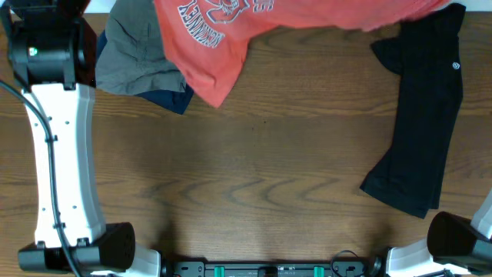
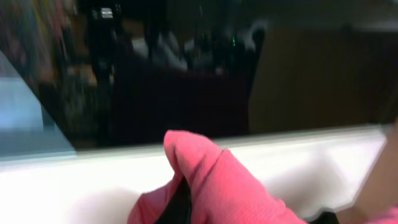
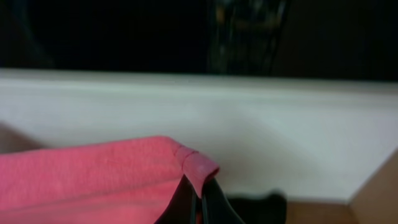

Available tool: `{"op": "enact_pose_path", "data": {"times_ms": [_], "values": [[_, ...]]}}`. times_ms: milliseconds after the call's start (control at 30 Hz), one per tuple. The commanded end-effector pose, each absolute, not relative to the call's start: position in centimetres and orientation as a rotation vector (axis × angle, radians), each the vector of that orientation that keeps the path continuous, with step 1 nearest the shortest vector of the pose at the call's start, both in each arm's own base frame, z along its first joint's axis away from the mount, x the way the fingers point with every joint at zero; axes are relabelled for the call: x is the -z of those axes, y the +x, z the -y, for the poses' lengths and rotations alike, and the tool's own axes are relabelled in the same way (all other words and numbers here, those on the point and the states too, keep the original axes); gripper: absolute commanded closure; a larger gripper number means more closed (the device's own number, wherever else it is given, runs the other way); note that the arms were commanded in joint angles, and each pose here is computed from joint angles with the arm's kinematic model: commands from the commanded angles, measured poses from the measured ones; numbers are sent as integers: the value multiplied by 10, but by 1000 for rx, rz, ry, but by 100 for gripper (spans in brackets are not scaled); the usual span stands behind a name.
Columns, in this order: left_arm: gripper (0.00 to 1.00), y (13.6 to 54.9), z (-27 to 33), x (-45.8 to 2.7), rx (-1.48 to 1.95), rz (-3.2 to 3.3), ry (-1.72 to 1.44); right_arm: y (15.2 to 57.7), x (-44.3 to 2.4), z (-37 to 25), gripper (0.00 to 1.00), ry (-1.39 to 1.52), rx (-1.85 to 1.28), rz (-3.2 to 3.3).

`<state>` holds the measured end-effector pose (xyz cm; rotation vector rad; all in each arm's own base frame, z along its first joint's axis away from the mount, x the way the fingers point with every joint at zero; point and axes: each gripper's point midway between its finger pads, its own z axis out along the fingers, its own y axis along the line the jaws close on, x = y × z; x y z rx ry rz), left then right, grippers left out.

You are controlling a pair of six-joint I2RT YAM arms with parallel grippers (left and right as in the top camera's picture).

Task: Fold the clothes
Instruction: 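Lift the t-shirt with both grippers and swing it up and forward, then lay the t-shirt flat with both grippers, pulling the hem toward the robot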

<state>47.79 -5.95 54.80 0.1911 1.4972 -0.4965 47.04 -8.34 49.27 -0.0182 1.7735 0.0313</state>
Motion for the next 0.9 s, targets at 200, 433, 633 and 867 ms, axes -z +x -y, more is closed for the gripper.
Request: {"op": "enact_pose_path", "data": {"times_ms": [200, 433, 633, 867], "values": [[94, 451, 70, -425, 452, -1999, 280, 443, -373, 84, 99, 24, -91, -2223], [94, 391, 49, -337, 373, -2459, 186, 392, -306, 75, 99, 61, -182, -2543], [94, 332, 41, -302, 357, -2757, 119, 353, -276, 62, 99, 116, -285, -2735], [94, 291, 32, -293, 310, -2919, 2, 312, -262, 57, 98, 242, -279, -2824]]}}
